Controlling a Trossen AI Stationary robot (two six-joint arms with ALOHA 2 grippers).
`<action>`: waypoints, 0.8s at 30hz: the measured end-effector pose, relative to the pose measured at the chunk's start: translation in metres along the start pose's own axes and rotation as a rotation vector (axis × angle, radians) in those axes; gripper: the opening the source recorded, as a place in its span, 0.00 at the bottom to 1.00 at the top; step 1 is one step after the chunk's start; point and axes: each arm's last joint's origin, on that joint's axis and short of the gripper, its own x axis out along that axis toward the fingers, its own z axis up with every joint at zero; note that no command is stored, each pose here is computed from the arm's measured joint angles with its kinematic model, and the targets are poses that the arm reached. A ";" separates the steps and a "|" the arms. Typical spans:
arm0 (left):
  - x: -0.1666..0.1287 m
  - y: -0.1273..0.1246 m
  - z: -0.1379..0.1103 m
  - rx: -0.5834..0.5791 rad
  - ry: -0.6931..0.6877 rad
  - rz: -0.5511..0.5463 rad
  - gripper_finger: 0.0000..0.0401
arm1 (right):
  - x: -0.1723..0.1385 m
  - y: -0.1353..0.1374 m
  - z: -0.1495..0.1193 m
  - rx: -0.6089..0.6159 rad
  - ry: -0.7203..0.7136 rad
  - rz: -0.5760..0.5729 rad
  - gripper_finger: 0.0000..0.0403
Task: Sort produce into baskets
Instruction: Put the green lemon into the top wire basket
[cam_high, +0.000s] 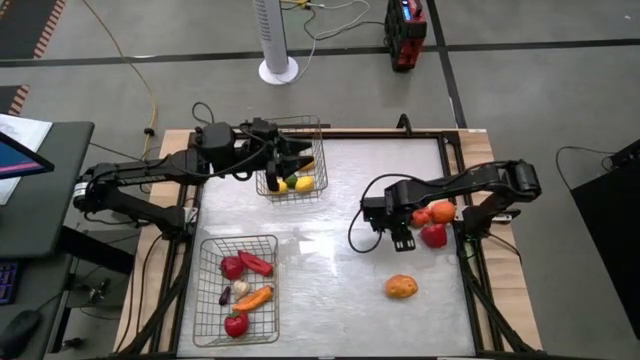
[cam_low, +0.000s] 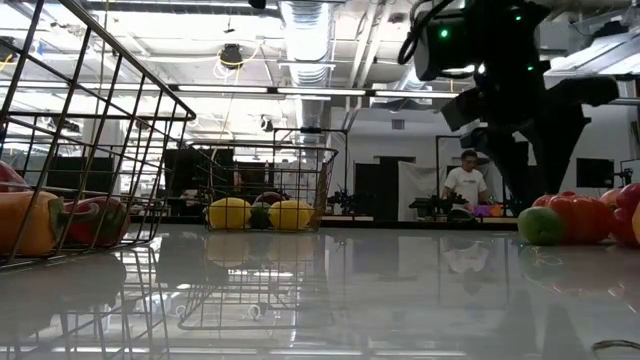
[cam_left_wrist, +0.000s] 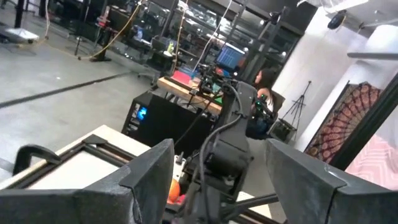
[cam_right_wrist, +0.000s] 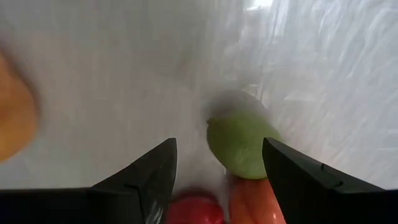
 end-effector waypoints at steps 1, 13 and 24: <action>0.000 0.000 0.000 -0.008 -0.001 0.004 0.59 | 0.000 -0.002 0.001 -0.003 -0.008 0.003 0.67; 0.000 0.001 0.000 -0.027 -0.013 0.035 0.59 | -0.001 -0.024 0.002 -0.026 -0.054 -0.014 0.98; 0.000 0.002 -0.004 0.013 0.041 0.033 0.59 | 0.003 -0.024 -0.009 -0.130 0.060 -0.040 0.90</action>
